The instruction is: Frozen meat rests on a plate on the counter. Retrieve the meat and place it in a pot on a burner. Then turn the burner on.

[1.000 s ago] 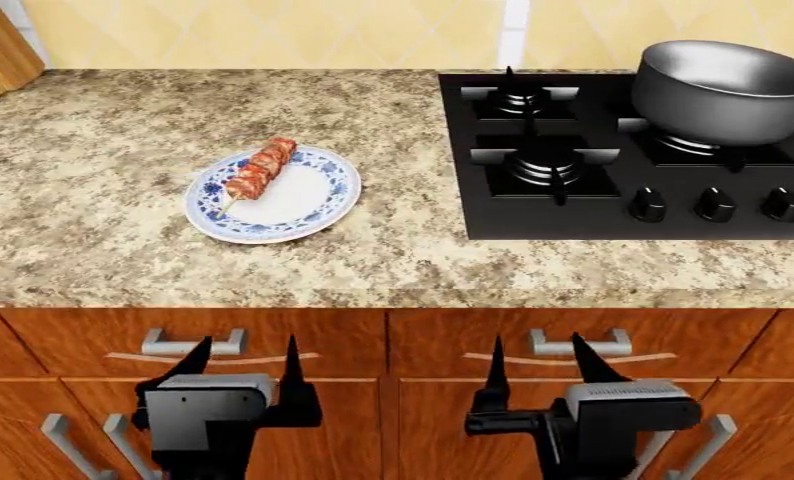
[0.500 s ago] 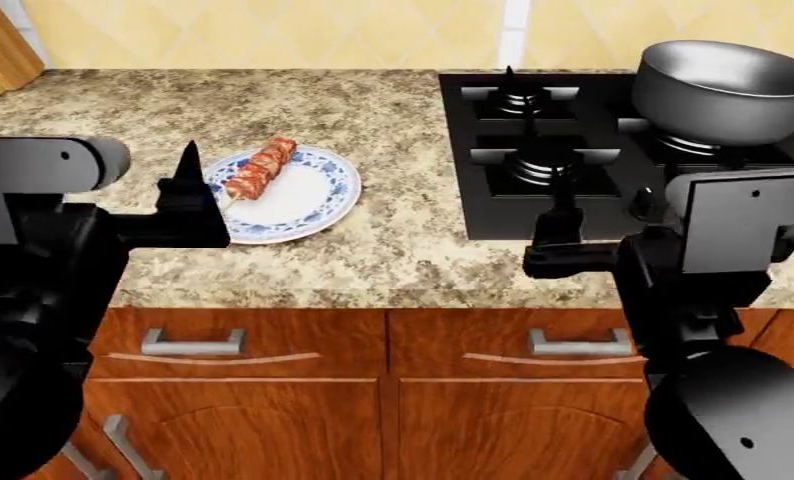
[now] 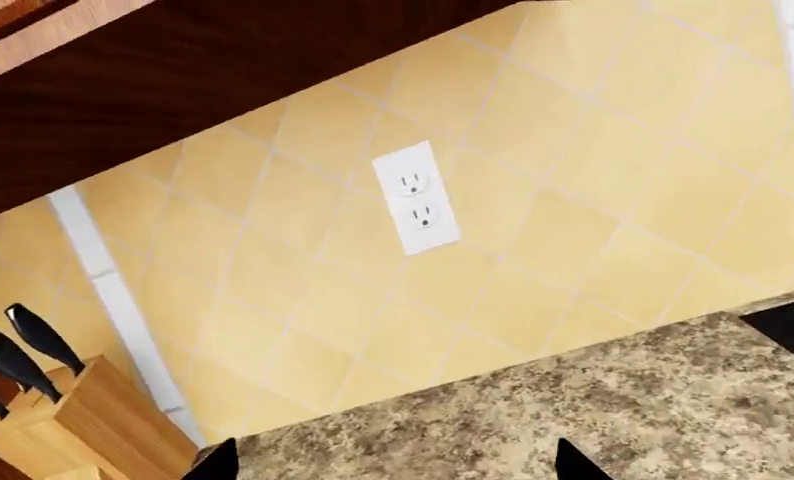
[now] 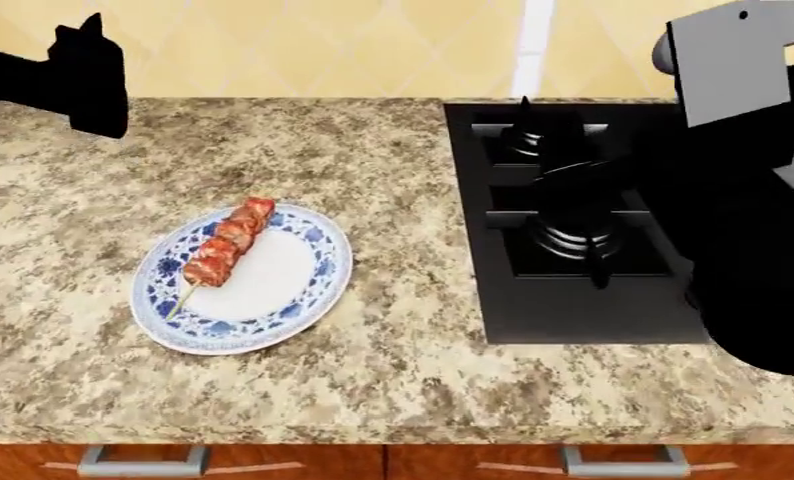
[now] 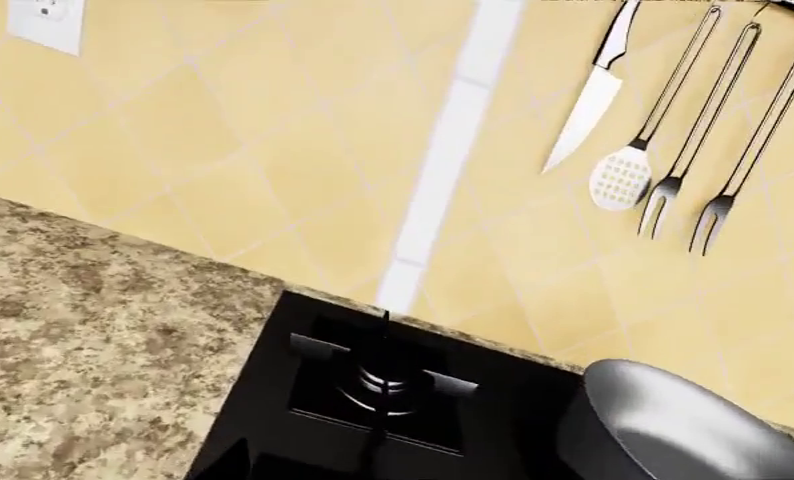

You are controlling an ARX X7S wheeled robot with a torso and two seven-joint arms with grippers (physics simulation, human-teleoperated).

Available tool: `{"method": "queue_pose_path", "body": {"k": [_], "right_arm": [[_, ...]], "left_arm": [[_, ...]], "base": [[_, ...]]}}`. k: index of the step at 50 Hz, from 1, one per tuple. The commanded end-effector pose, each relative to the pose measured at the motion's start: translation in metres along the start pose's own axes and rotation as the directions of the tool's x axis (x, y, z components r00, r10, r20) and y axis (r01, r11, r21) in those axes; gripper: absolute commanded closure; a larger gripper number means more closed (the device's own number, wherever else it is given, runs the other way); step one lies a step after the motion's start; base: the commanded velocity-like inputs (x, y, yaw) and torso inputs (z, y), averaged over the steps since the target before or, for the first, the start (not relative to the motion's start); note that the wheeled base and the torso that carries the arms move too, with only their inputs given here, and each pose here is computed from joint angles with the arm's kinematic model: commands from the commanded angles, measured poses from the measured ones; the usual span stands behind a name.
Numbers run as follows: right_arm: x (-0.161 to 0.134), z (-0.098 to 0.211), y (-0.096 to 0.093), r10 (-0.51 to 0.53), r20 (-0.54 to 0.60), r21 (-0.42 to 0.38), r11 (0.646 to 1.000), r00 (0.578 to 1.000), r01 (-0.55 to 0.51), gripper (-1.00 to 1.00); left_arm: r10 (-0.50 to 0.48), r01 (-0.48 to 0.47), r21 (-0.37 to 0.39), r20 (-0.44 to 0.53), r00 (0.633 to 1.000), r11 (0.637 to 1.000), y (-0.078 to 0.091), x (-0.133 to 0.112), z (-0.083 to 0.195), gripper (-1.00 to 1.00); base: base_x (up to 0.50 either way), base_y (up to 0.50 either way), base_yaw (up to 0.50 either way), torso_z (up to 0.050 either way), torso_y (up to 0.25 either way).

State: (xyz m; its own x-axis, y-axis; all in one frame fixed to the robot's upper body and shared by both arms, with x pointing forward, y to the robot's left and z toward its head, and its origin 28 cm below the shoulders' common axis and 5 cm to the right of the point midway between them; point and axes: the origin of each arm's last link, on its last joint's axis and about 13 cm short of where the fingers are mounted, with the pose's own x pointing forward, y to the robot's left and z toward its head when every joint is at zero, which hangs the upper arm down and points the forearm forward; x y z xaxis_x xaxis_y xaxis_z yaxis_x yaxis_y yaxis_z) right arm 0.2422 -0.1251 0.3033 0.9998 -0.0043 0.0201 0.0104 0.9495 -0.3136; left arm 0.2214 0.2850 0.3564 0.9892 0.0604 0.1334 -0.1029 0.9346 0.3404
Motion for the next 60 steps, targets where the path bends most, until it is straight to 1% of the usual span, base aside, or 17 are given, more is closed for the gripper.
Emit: {"method": "queue_pose_path", "body": {"k": [1, 7, 14, 24, 25, 27, 28, 34, 37, 39, 43, 44, 47, 51, 53, 57, 60], "right_arm": [[0.001, 0.005, -0.001, 0.026, -0.055, -0.041, 0.999, 0.998, -0.028, -1.0], [-0.002, 0.016, 0.001, 0.045, -0.035, -0.038, 0.998, 0.998, -0.047, -1.0], [-0.003, 0.017, 0.003, 0.044, -0.043, -0.065, 0.997, 0.998, -0.047, -1.0], [-0.005, 0.02, 0.006, 0.065, -0.049, -0.08, 0.994, 0.997, -0.068, -1.0], [-0.005, 0.021, 0.006, 0.062, -0.049, -0.083, 0.994, 0.997, -0.066, -1.0], [-0.006, 0.02, 0.004, 0.06, -0.046, -0.079, 0.995, 0.997, -0.063, -1.0], [-0.007, 0.02, 0.003, 0.061, -0.047, -0.08, 0.995, 0.997, -0.064, -1.0], [-0.009, 0.02, 0.002, 0.053, -0.055, -0.094, 0.994, 0.997, -0.058, -1.0], [-0.009, 0.018, 0.002, 0.054, -0.059, -0.096, 0.994, 0.997, -0.06, -1.0], [-0.008, 0.017, 0.002, 0.055, -0.062, -0.096, 0.994, 0.997, -0.06, -1.0], [-0.009, 0.015, 0.001, 0.05, -0.066, -0.095, 0.994, 0.997, -0.056, -1.0], [-0.009, 0.014, 0.001, 0.05, -0.068, -0.096, 0.994, 0.996, -0.057, -1.0], [-0.009, 0.012, 0.001, 0.049, -0.071, -0.094, 0.994, 0.996, -0.055, -1.0], [-0.009, 0.011, 0.002, 0.048, -0.072, -0.096, 0.994, 0.996, -0.054, -1.0], [-0.009, 0.01, 0.001, 0.043, -0.073, -0.101, 0.994, 0.996, -0.051, -1.0], [-0.009, 0.009, 0.001, 0.041, -0.072, -0.099, 0.994, 0.997, -0.048, -1.0], [-0.009, 0.007, 0.001, 0.041, -0.077, -0.099, 0.994, 0.996, -0.048, -1.0]], "left_arm": [[-0.001, 0.002, 0.075, -0.021, 1.0, 0.997, 0.01, -0.003, 0.015, -1.0], [-0.026, 0.028, 0.056, -0.028, 0.999, 0.998, 0.007, -0.008, 0.015, -1.0], [-0.034, 0.038, 0.072, -0.045, 0.998, 0.997, 0.008, -0.01, 0.012, -1.0], [-0.115, 0.124, 0.071, -0.108, 0.987, 0.99, 0.007, -0.013, 0.006, -1.0], [-0.148, 0.157, 0.065, -0.128, 0.981, 0.985, 0.006, -0.015, 0.003, -1.0], [-0.156, 0.162, 0.036, -0.142, 0.978, 0.986, 0.006, -0.016, -0.001, -1.0], [-0.199, 0.202, 0.008, -0.154, 0.968, 0.979, 0.006, -0.019, -0.003, -1.0], [-0.281, 0.284, -0.017, -0.218, 0.935, 0.959, 0.006, -0.029, -0.013, -1.0], [-0.327, 0.317, -0.083, -0.217, 0.92, 0.945, 0.005, -0.031, -0.016, -1.0], [-0.349, 0.311, -0.214, -0.171, 0.921, 0.926, 0.007, -0.031, -0.01, -1.0], [-0.38, 0.33, -0.264, -0.169, 0.909, 0.906, 0.006, -0.039, -0.007, -1.0], [-0.406, 0.337, -0.312, -0.188, 0.895, 0.888, 0.002, -0.039, -0.015, -1.0], [-0.41, 0.324, -0.375, -0.176, 0.895, 0.869, 0.001, -0.04, -0.016, -1.0], [-0.41, 0.324, -0.371, -0.18, 0.894, 0.87, -0.001, -0.042, -0.016, -1.0], [-0.393, 0.307, -0.333, -0.235, 0.889, 0.892, -0.002, -0.042, -0.02, -1.0], [-0.403, 0.317, -0.312, -0.268, 0.875, 0.896, -0.006, -0.04, -0.023, -1.0], [-0.404, 0.328, -0.267, -0.32, 0.857, 0.906, -0.01, -0.036, -0.028, -1.0]], "base": [[0.5, 0.0, 0.0, 0.0, 0.0], [0.5, 0.0, 0.0, 0.0, 0.0], [0.5, 0.0, 0.0, 0.0, 0.002], [0.15, 0.0, 0.0, 0.0, 0.001], [0.0, 0.0, 0.0, 0.0, 0.0], [0.0, 0.0, 0.0, 0.0, 0.0], [0.0, 0.0, 0.0, 0.0, 0.0], [0.0, 0.0, 0.0, 0.0, 0.0], [0.0, 0.0, 0.0, 0.0, 0.0], [0.0, 0.0, 0.0, 0.0, 0.0], [0.0, 0.0, 0.0, 0.0, 0.0], [0.0, 0.0, 0.0, 0.0, 0.0], [0.0, 0.0, 0.0, 0.0, 0.0], [0.0, 0.0, 0.0, 0.0, 0.0], [0.0, 0.0, 0.0, 0.0, 0.0], [0.0, 0.0, 0.0, 0.0, 0.0], [0.0, 0.0, 0.0, 0.0, 0.0]]}}
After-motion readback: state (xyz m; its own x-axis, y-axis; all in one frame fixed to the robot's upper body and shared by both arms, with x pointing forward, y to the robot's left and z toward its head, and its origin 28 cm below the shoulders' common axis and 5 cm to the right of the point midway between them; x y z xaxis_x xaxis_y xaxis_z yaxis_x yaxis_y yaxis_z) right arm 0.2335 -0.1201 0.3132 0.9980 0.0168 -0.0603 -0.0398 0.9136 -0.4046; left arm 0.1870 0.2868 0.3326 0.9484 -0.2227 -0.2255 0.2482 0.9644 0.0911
